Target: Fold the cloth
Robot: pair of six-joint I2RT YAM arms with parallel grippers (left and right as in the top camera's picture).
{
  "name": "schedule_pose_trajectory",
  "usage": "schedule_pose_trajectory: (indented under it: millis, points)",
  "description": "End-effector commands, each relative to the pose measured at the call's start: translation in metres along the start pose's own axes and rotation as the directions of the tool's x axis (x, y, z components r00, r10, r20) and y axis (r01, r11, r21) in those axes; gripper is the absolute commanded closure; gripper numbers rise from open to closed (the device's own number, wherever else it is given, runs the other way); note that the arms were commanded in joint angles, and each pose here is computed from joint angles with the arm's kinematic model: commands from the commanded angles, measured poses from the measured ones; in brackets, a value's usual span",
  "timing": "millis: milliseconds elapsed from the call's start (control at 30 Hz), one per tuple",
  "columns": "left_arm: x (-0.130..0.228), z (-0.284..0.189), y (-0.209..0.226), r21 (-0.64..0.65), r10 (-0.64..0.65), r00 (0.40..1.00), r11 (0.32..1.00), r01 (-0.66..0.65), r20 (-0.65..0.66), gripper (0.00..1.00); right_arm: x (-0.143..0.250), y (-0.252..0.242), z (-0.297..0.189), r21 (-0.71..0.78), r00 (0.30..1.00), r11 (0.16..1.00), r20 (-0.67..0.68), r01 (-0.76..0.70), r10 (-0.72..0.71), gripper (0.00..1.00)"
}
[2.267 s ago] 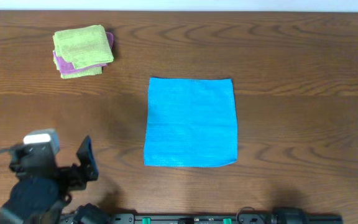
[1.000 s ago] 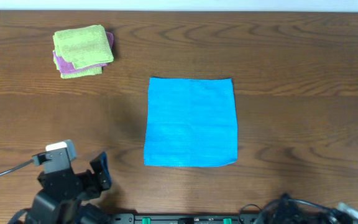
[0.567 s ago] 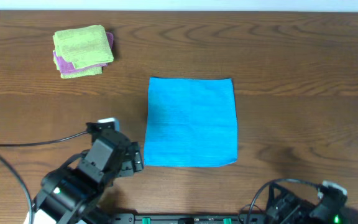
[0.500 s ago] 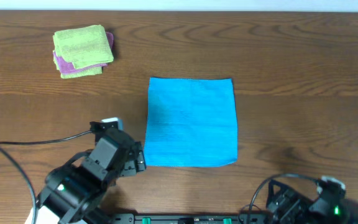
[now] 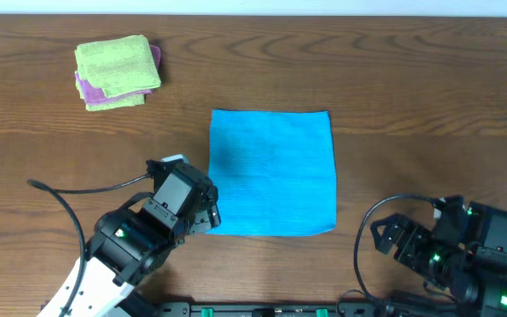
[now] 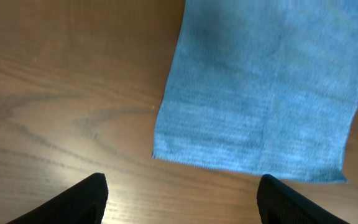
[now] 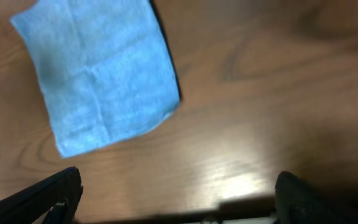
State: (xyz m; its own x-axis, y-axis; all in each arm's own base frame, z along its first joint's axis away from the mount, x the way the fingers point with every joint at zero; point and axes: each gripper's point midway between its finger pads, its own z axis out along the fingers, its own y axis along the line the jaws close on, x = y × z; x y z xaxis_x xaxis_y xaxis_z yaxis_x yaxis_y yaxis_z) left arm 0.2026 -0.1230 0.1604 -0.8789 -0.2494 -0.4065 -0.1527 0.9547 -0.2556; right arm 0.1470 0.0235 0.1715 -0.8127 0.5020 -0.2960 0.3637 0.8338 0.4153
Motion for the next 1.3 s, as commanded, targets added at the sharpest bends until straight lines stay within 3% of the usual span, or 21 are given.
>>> schedule_pose_trajectory:
  millis: [0,200,400,600,800,1000,1100,1233,1267]
  points:
    - [-0.011,0.003,0.004,-0.023,0.014,0.999,1.0,-0.014,0.038,0.21,-0.014,-0.007,-0.006,0.091,0.997,0.996,0.077,0.006,-0.013,0.01]
    - [-0.023,0.003,-0.002,0.004,0.005,0.997,1.0,-0.005,0.082,0.12,-0.048,-0.007,-0.042,0.226,0.958,0.974,0.274,0.02,-0.084,0.01]
    - [-0.023,0.003,-0.002,0.001,0.019,0.996,1.0,-0.019,0.084,0.09,-0.07,-0.017,-0.069,0.338,0.917,0.941,0.38,-0.019,-0.118,0.01]
    - [-0.023,0.003,-0.002,0.001,0.023,0.996,1.0,-0.023,0.083,0.07,-0.073,-0.021,-0.054,0.398,0.946,0.917,0.288,0.023,-0.149,0.01]
    - [-0.013,0.007,-0.009,0.032,0.027,0.999,0.999,-0.028,0.02,0.15,-0.049,0.01,-0.031,0.22,0.98,0.968,0.128,0.124,-0.155,0.04]
    - [-0.003,0.022,-0.001,-0.035,0.008,0.999,0.999,-0.01,-0.05,0.14,-0.025,0.019,-0.005,0.136,0.991,0.982,-0.032,0.129,-0.126,0.09]
    - [0.0,0.029,0.003,-0.074,-0.064,0.995,0.996,0.058,-0.072,0.09,-0.018,0.013,0.007,0.153,0.989,0.98,-0.092,0.129,-0.116,0.18]
    - [-0.007,0.03,0.005,-0.085,-0.076,0.996,0.994,0.072,-0.039,0.02,-0.019,0.014,0.01,0.156,0.988,0.979,-0.098,0.131,-0.117,0.19]
    - [-0.011,0.03,0.009,-0.107,-0.073,0.997,0.992,0.071,-0.013,0.05,-0.02,0.015,0.01,0.153,0.989,0.979,-0.093,0.131,-0.118,0.19]
